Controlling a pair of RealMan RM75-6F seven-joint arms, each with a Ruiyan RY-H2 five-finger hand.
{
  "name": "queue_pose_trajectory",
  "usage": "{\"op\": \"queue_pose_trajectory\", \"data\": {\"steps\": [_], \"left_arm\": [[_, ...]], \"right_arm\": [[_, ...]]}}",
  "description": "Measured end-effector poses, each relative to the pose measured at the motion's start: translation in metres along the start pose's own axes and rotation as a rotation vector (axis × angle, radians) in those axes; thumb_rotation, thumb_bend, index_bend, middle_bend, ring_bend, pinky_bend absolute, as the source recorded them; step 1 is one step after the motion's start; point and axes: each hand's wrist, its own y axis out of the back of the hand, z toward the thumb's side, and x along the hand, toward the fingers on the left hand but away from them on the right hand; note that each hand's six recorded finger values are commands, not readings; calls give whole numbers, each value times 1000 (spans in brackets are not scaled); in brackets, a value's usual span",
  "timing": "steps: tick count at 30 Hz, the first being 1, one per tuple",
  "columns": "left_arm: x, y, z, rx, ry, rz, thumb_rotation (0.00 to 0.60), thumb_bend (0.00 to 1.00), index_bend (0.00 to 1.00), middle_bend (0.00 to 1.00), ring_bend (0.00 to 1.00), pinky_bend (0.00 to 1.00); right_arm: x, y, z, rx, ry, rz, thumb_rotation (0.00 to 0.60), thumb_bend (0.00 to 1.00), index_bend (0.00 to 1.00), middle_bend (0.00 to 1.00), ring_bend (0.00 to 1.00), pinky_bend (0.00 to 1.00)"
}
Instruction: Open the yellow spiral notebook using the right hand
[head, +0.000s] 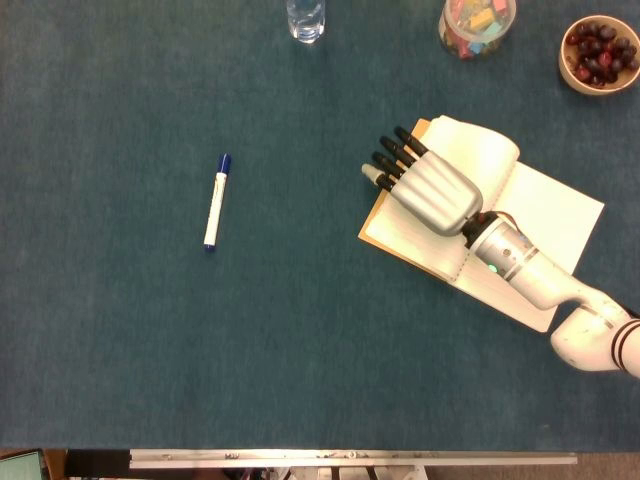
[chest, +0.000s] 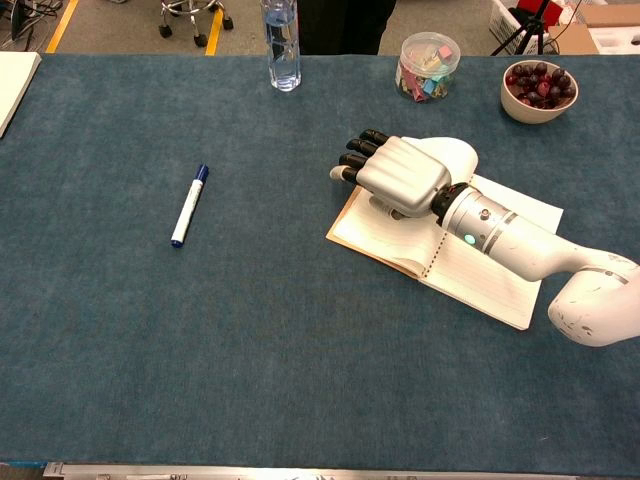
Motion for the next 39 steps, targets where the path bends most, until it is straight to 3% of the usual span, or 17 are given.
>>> {"op": "queue_pose_trajectory", "data": {"steps": [10, 16, 24, 29, 39], "left_arm": [[4, 2, 3, 3, -12, 4, 600, 486, 79, 104, 21, 57], [7, 3, 3, 3, -15, 9, 600, 486, 79, 104, 21, 58], [12, 1, 8, 2, -32, 3, 600, 486, 79, 104, 21, 58], [14, -1, 10, 2, -38, -1, 600, 486, 78, 104, 21, 58], [16, -2, 10, 3, -36, -7, 600, 486, 79, 104, 21, 58]], "right_arm": [[0, 39, -33, -74, -79, -126, 600, 442, 214, 216, 113, 123], [21, 65, -68, -93, -131, -174, 600, 442, 214, 216, 113, 123], [87, 99, -129, -78, -250, -196, 600, 442, 214, 224, 113, 123], [129, 109, -148, -75, -303, -176, 600, 441, 215, 233, 113, 123], [204, 94, -152, -62, -368, -91, 600, 408, 214, 240, 113, 123]]}}
